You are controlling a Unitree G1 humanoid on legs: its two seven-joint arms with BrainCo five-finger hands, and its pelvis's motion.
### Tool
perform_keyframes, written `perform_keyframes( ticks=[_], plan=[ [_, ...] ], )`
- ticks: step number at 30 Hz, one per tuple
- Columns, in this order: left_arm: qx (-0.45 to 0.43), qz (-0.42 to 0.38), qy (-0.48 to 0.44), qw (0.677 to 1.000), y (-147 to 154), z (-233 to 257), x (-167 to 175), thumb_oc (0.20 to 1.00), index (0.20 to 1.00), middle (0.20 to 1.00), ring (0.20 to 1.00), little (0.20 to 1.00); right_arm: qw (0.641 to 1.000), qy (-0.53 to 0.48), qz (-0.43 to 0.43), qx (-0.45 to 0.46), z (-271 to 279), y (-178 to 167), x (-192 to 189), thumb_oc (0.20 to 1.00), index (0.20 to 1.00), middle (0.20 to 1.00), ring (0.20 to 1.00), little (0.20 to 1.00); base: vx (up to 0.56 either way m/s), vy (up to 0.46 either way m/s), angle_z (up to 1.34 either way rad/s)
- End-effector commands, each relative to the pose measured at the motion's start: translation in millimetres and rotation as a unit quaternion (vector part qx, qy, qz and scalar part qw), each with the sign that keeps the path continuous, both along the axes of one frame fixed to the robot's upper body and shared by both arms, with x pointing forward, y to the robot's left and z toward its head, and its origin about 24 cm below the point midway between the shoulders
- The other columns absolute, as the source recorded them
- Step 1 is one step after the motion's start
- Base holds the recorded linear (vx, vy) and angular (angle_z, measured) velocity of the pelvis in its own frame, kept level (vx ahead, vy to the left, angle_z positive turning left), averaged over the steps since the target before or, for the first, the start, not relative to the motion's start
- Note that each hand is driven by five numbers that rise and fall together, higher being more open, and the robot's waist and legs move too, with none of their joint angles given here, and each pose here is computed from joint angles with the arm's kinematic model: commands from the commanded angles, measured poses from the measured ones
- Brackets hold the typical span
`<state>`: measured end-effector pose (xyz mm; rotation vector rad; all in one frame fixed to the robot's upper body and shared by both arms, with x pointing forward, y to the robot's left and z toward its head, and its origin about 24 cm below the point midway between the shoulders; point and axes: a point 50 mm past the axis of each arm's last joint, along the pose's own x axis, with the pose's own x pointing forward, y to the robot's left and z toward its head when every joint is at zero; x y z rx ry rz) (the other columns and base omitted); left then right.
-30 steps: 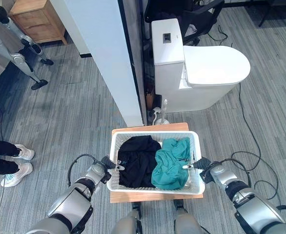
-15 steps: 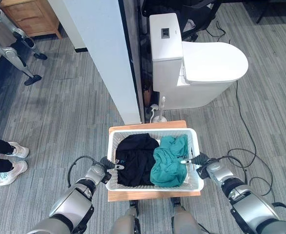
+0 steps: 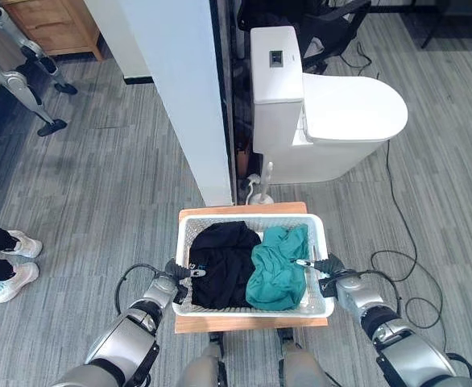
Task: Grab the laundry basket,head to the washer,open it,put in the laundry and shut it.
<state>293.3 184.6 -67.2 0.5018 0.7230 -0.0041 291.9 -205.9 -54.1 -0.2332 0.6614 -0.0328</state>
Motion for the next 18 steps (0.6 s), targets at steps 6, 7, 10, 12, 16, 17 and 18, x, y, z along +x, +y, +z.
perform_keyframes(
  ticks=[6, 7, 10, 12, 16, 17, 18],
  plan=[
    [-0.003, -0.064, -0.041, 0.997, -48.4, 15.3, 19.2, 0.573, 0.573, 0.573, 0.573, 0.573, 0.994, -0.083, 0.033, 0.057, 20.4, 35.0, 17.5, 0.401, 0.401, 0.401, 0.401, 0.401, 0.0, 0.0, 0.0],
    [-0.01, -0.061, -0.046, 0.997, -49.0, 15.2, 18.8, 0.485, 0.485, 0.485, 0.485, 0.485, 0.994, -0.08, 0.03, 0.06, 17.3, 34.3, 14.3, 0.2, 0.2, 0.2, 0.2, 0.2, 0.0, 0.0, 0.0],
    [-0.01, -0.072, -0.06, 0.996, -51.2, 16.8, 19.2, 0.2, 0.2, 0.2, 0.2, 0.2, 0.994, -0.081, 0.024, 0.067, 13.9, 31.3, 9.2, 0.2, 0.2, 0.2, 0.2, 0.2, 0.0, 0.0, 0.0],
    [-0.013, -0.074, -0.063, 0.995, -52.3, 17.0, 19.1, 0.2, 0.2, 0.2, 0.2, 0.2, 0.994, -0.08, 0.02, 0.068, 12.9, 29.0, 7.9, 0.2, 0.2, 0.2, 0.2, 0.2, 0.0, 0.0, 0.0],
    [-0.027, -0.077, -0.058, 0.995, -55.6, 13.3, 15.1, 0.2, 0.2, 0.2, 0.2, 0.2, 0.995, -0.066, 0.012, 0.071, 5.5, 25.0, 1.1, 0.2, 0.2, 0.2, 0.2, 0.2, 0.0, 0.0, 0.0],
    [-0.038, -0.076, -0.053, 0.995, -57.1, 10.2, 11.8, 0.2, 0.2, 0.2, 0.2, 0.2, 0.996, -0.056, 0.004, 0.074, 0.1, 21.4, -4.1, 0.2, 0.2, 0.2, 0.2, 0.2, 0.0, 0.0, 0.0],
    [-0.038, -0.076, -0.053, 0.995, -57.1, 10.1, 11.8, 0.2, 0.2, 0.2, 0.2, 0.2, 0.996, -0.055, 0.004, 0.074, 0.0, 21.4, -4.1, 0.2, 0.2, 0.2, 0.2, 0.2, 0.0, 0.0, 0.0]
  ],
)
